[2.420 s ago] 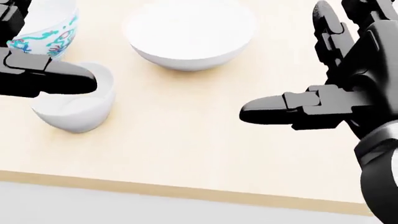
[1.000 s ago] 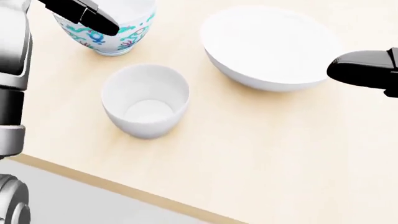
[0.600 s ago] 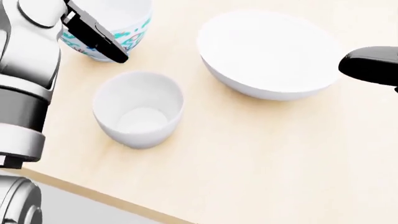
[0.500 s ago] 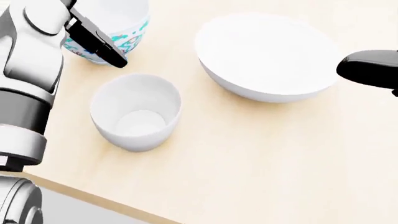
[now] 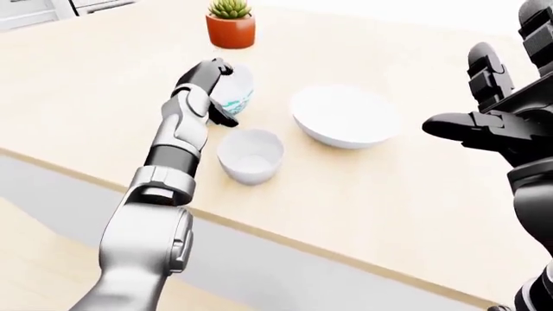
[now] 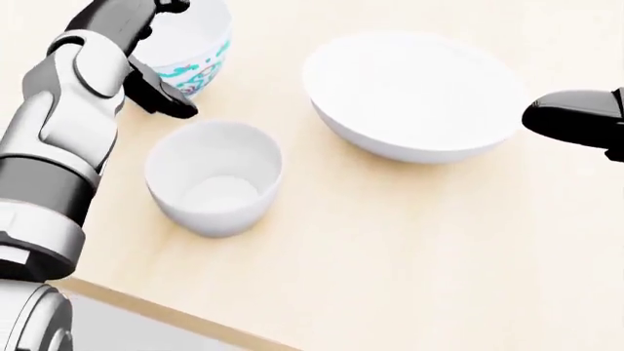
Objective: Stack the bowls from largest to smallest.
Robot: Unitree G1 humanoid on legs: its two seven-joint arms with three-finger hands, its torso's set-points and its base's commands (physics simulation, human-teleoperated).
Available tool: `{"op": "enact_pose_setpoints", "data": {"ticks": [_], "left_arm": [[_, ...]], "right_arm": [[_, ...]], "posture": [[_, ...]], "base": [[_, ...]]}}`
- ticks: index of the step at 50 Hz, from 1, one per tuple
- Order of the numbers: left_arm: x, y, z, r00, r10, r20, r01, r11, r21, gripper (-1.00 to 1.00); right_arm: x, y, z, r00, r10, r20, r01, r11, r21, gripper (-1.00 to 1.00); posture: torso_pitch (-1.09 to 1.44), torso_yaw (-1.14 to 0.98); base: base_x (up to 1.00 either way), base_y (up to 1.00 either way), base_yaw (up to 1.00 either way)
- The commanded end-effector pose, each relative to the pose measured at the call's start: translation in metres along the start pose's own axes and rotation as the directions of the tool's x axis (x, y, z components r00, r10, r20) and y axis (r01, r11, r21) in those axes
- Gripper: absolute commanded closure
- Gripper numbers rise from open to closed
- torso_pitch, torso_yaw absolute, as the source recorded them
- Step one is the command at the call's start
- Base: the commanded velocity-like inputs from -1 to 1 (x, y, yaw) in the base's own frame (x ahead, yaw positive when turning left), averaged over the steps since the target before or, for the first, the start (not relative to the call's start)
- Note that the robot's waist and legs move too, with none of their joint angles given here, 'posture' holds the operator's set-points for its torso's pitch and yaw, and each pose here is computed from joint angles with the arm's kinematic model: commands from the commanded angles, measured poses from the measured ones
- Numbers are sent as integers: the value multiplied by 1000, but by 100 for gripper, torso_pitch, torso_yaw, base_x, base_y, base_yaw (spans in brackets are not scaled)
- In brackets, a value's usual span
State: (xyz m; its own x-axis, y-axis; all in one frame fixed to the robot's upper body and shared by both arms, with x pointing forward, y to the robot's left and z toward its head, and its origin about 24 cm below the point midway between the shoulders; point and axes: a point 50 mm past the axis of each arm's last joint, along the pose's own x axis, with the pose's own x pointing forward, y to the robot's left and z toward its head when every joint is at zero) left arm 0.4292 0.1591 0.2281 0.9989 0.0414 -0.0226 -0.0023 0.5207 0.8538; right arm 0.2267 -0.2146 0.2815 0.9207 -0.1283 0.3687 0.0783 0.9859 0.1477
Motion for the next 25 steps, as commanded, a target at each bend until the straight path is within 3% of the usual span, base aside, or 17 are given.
{"op": "enact_pose_setpoints", "data": {"ticks": [1, 9, 17, 20, 23, 24, 25], "left_arm": [[-2, 23, 18, 995, 75, 63, -75, 997, 2, -19], [-3, 25, 14, 996, 69, 55, -71, 997, 39, -3], [-2, 18, 12, 996, 69, 48, -77, 976, 201, 2], [-1, 17, 12, 996, 71, 47, -79, 975, 209, 11], [-2, 22, 16, 995, 77, 56, -88, 974, 210, 86], [-2, 24, 18, 995, 81, 59, -91, 973, 210, 100], [-2, 28, 21, 994, 85, 64, -96, 973, 211, 100]], "right_arm": [[-1, 0, 12, 998, -1, 69, 1, 1000, 0, -100], [-2, 0, 14, 997, -3, 71, 2, 1000, 7, -100], [-2, 0, 13, 998, -3, 69, 3, 1000, 7, -100], [-1, 0, 14, 998, -2, 70, 2, 1000, 7, -100], [-1, -1, 15, 997, -3, 72, 2, 1000, 6, -100], [-1, -1, 15, 997, -3, 72, 3, 1000, 6, -100], [-1, -2, 16, 997, -5, 74, 4, 1000, 5, -100]], "posture": [[0, 0], [0, 0], [0, 0], [0, 0], [0, 0], [0, 0], [0, 0]], "base": [[0, 0, 0], [0, 0, 0], [0, 0, 0], [0, 0, 0], [0, 0, 0], [0, 0, 0], [0, 0, 0]]}}
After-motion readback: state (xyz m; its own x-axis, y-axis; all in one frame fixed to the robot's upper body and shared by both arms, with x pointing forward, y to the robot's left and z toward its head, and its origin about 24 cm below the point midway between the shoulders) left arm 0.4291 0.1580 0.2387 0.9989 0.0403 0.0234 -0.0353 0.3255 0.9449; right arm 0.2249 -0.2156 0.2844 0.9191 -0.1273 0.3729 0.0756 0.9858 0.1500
